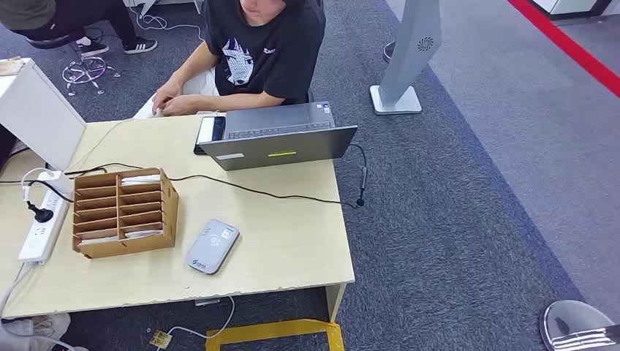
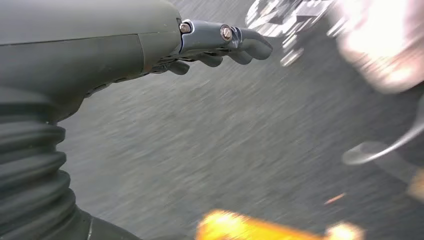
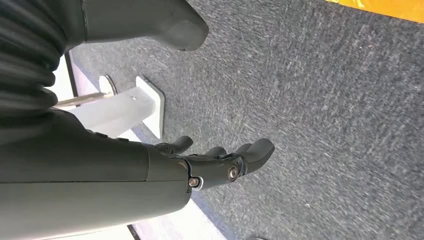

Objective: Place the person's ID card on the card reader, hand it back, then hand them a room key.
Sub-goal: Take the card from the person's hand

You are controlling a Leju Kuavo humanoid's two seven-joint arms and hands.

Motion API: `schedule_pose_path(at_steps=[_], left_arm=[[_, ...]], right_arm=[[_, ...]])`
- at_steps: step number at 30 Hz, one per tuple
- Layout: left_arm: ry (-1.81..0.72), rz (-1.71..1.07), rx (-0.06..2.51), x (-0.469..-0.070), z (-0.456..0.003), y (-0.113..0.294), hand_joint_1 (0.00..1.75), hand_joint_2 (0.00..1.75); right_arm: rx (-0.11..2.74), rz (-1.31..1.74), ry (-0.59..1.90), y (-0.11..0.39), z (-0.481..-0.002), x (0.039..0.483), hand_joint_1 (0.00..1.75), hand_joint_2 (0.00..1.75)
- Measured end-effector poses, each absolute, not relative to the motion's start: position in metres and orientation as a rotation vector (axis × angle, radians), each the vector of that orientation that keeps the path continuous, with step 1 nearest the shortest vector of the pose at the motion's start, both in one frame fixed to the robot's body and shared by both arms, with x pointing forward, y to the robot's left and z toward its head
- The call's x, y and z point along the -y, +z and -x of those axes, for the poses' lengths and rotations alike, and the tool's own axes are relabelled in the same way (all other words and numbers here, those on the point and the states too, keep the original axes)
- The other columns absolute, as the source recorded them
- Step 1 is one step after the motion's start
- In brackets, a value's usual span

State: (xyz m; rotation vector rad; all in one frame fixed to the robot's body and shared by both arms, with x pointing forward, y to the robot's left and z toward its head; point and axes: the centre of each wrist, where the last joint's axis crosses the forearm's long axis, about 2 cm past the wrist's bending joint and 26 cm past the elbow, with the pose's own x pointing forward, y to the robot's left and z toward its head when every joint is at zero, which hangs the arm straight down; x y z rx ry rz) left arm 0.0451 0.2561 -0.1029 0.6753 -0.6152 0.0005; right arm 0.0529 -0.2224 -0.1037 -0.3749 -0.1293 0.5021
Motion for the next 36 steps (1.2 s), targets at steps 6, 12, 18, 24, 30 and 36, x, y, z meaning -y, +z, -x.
schedule_pose_path(at_steps=[6,12,18,24,30,36], left_arm=[[-0.018,-0.762,0.793,-0.257,-0.051,-0.098,0.00,1.75],[0.059,-0.875,0.854,-0.251,-0.054,-0.092,0.00,1.75],[-0.020,-0.892,1.012,-0.251,-0.070,-0.081,0.00,1.75],[-0.066,-0.896,1.130,-0.251,-0.084,-0.071,0.00,1.75],[-0.103,-0.927,1.257,-0.255,-0.095,-0.055,0.00,1.75],[-0.140,-0.945,1.405,-0.251,-0.109,-0.033,0.00,1.75]], right_arm=[[0.127,0.364,0.468,-0.104,-0.050,0.222,0.00,1.75],[0.133,0.356,0.454,-0.104,-0.047,0.221,0.00,1.75],[0.143,0.354,0.467,-0.104,-0.047,0.221,0.00,1.75],[0.151,0.353,0.477,-0.104,-0.046,0.221,0.00,1.75],[0.160,0.351,0.486,-0.104,-0.046,0.220,0.00,1.75],[0.169,0.348,0.495,-0.104,-0.046,0.220,0.00,1.75]])
